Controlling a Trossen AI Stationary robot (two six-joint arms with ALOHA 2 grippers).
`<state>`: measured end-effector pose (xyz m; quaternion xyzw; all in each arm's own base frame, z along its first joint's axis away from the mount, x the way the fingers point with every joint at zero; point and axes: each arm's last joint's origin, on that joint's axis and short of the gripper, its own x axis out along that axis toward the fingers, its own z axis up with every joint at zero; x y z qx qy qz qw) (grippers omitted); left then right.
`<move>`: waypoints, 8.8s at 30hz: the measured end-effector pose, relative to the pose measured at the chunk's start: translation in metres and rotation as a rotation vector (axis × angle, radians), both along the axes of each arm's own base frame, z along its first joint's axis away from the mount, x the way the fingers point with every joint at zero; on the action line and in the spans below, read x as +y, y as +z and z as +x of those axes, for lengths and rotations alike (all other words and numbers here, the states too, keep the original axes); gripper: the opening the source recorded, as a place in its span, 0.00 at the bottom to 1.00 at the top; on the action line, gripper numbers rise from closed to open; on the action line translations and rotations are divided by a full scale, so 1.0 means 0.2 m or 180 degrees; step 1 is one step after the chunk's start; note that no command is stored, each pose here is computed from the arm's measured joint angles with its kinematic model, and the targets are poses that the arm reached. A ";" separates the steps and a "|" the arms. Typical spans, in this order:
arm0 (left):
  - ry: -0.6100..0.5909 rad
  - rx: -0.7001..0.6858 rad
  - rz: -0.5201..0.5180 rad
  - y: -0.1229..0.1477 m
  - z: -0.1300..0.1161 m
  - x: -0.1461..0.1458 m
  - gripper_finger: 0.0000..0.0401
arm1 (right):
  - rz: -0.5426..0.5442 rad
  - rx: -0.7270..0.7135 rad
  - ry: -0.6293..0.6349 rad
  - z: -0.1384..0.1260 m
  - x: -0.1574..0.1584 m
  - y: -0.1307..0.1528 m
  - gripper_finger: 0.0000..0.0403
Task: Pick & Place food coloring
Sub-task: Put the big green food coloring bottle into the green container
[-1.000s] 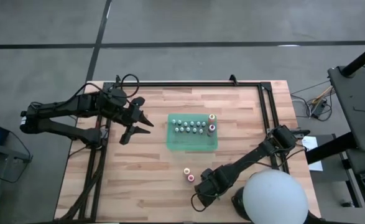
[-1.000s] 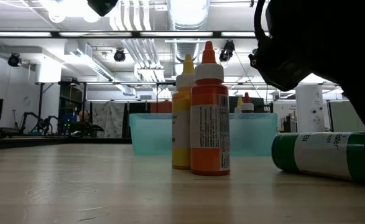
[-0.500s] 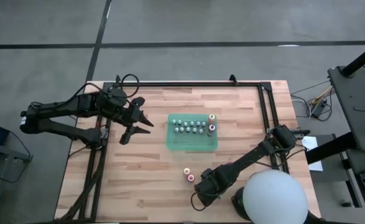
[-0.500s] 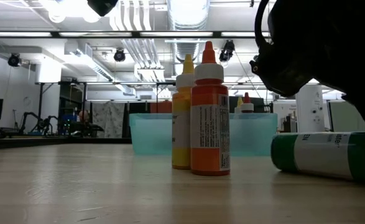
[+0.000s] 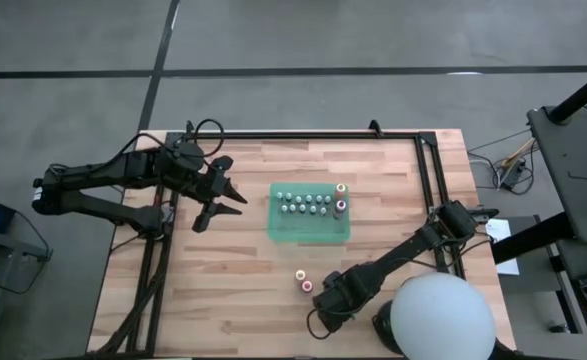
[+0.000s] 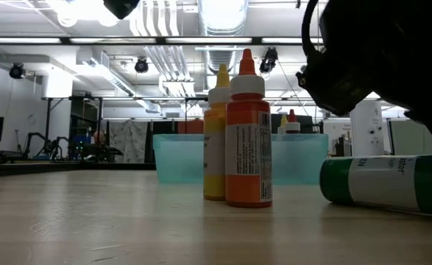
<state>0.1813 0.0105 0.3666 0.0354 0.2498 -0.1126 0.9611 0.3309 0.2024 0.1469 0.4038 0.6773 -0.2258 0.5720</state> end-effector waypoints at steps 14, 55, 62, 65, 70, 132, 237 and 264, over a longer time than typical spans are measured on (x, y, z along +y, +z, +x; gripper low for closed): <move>-0.0004 -0.0136 0.0019 0.06 -0.01 0.00 0.27 | 0.0011 -0.0262 0.0148 -0.03 -0.02 0.38 0.26; -0.0257 -0.0455 -0.0688 0.30 0.27 0.00 0.60 | -0.0642 -0.2132 0.0835 0.04 -0.64 1.26 0.27; -0.0080 -0.0379 -0.0523 0.30 0.38 0.03 0.60 | -0.0691 -0.2312 0.0980 0.04 -0.67 1.32 0.27; -0.0087 -0.0339 -0.0531 0.31 0.43 0.03 0.60 | -0.0710 -0.2357 0.1027 0.04 -0.68 1.33 0.27; -0.0114 -0.0219 -0.0563 0.34 0.50 0.04 0.60 | -0.0729 -0.2363 0.1052 0.04 -0.70 1.33 0.27; -0.0324 0.0018 -0.0828 0.30 0.64 0.03 0.33 | -0.0812 -0.2396 0.1148 0.06 -0.76 1.33 0.28; 0.0417 -0.1693 -0.1525 0.85 0.43 0.40 0.34 | -0.4648 -0.2898 0.2159 -0.21 -0.89 1.98 0.26; 0.0392 -0.1522 -0.0951 0.87 0.22 0.37 0.62 | -0.4098 -0.2620 0.1842 -0.23 -0.90 1.88 0.26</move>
